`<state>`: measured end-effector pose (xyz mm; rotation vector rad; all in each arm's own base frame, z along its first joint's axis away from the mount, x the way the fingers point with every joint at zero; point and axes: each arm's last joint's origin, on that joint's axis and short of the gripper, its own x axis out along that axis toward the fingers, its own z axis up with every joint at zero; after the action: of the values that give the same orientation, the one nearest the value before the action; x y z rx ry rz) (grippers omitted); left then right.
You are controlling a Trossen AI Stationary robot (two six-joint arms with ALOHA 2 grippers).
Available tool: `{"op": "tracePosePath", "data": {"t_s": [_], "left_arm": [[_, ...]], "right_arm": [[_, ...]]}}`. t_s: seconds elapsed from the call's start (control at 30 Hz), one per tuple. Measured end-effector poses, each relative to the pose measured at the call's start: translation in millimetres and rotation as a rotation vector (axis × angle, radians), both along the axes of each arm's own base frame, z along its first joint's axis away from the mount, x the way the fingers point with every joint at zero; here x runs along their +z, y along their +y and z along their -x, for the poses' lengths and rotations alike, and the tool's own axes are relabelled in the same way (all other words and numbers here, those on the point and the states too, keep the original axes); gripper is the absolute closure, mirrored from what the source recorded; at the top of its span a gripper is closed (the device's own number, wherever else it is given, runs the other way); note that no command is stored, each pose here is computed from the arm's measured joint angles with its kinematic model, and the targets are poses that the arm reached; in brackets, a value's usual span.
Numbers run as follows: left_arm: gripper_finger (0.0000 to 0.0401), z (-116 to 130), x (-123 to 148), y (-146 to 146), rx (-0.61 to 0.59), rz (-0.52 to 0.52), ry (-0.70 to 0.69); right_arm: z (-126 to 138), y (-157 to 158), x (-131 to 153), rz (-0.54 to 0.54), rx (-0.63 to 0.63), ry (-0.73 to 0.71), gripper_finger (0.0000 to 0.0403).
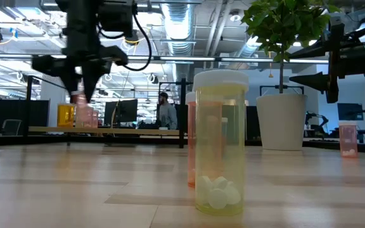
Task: Pick and place medicine bottles onto shelf by color
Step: Put the pink pill bottle on the shelf
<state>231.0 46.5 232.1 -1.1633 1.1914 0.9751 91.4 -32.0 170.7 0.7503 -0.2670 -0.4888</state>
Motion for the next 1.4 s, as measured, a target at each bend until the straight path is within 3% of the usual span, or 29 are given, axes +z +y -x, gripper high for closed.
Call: {"op": "tracePosePath", "data": {"t_s": [0.4,0.57,0.83,1.17,1.4], "left_arm": [[0.0289,-0.3,45.4,62.1,0.179,-0.302,-0.092],[0.0289,4.6,52.6,81.1,0.200,-0.353,-0.110],[0.0289,18.1,51.6,112.5,0.229,-0.370,-0.108],[0.0289,31.2,31.7,157.3,0.220,-0.253,-0.081],[0.0289,30.1,36.5,188.1,0.201,-0.208,-0.013]], "right_arm": [[0.0,0.0,0.0,0.000,0.000,0.000,0.0100],[0.0,0.0,0.0,0.000,0.000,0.000,0.0100],[0.0,0.0,0.0,0.000,0.000,0.000,0.0100],[0.0,0.0,0.1,0.000,0.000,0.000,0.0100],[0.0,0.0,0.1,0.000,0.000,0.000,0.0100]]}}
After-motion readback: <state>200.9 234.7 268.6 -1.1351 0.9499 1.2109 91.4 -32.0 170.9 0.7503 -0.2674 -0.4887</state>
